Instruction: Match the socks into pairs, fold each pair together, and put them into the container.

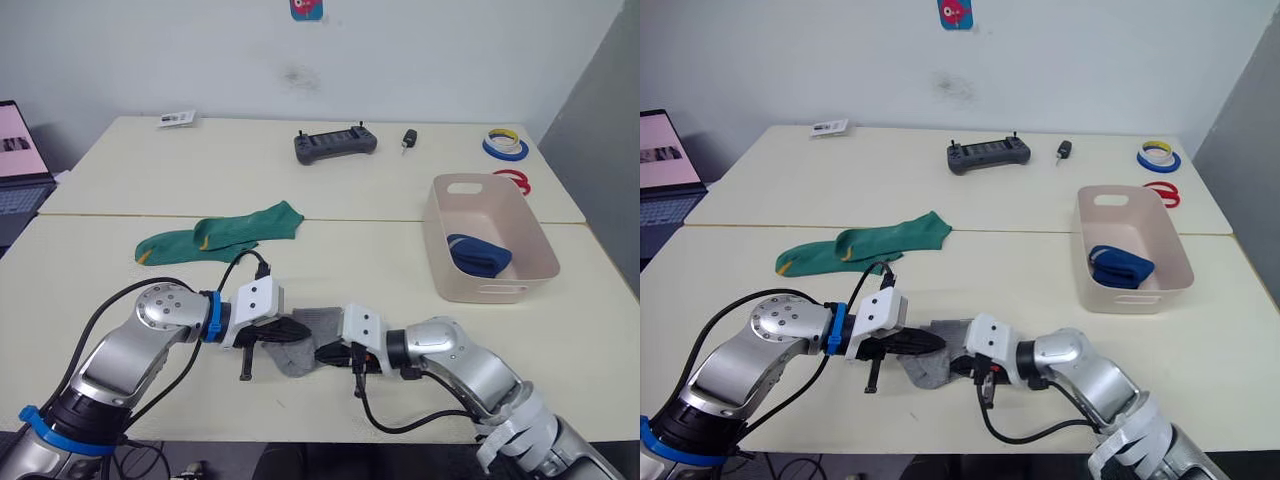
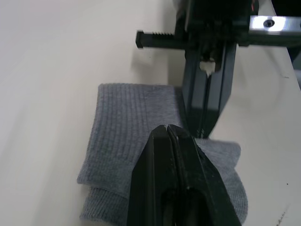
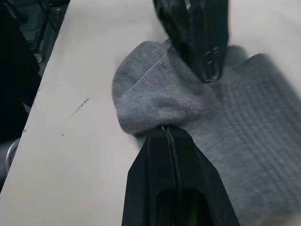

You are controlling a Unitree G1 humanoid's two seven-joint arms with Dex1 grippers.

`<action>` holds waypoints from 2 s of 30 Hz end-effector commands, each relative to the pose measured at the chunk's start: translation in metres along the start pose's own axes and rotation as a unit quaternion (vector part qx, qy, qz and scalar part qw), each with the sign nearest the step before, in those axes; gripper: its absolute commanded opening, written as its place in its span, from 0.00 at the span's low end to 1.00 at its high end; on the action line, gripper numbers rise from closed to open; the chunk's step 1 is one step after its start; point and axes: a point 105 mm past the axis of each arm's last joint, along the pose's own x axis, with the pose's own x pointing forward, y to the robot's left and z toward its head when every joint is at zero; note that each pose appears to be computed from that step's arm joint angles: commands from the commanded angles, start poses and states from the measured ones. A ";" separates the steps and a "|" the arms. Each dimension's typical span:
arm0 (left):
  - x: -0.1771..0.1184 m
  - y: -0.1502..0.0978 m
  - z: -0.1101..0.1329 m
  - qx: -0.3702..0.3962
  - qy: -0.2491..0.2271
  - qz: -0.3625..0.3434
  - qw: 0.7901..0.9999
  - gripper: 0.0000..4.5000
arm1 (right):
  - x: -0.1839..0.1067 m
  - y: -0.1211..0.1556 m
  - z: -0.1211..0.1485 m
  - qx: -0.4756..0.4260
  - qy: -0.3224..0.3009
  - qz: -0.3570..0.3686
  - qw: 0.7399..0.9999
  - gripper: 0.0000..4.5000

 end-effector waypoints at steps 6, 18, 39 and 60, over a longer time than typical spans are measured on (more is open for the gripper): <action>0.002 -0.011 -0.041 -0.006 0.067 0.002 0.998 0.00 | -0.008 -0.013 -0.006 -0.019 0.025 -0.029 0.999 0.00; -0.020 0.003 -0.020 -0.013 0.027 0.029 0.999 0.00 | -0.043 -0.013 0.019 -0.017 -0.014 -0.043 0.999 0.00; -0.006 0.021 -0.047 -0.041 0.036 0.094 0.994 0.00 | -0.044 -0.036 -0.014 -0.021 0.052 -0.098 0.994 0.00; -0.012 -0.009 -0.074 -0.077 0.075 0.058 0.993 0.00 | -0.059 -0.035 0.010 0.240 0.053 -0.093 0.965 0.99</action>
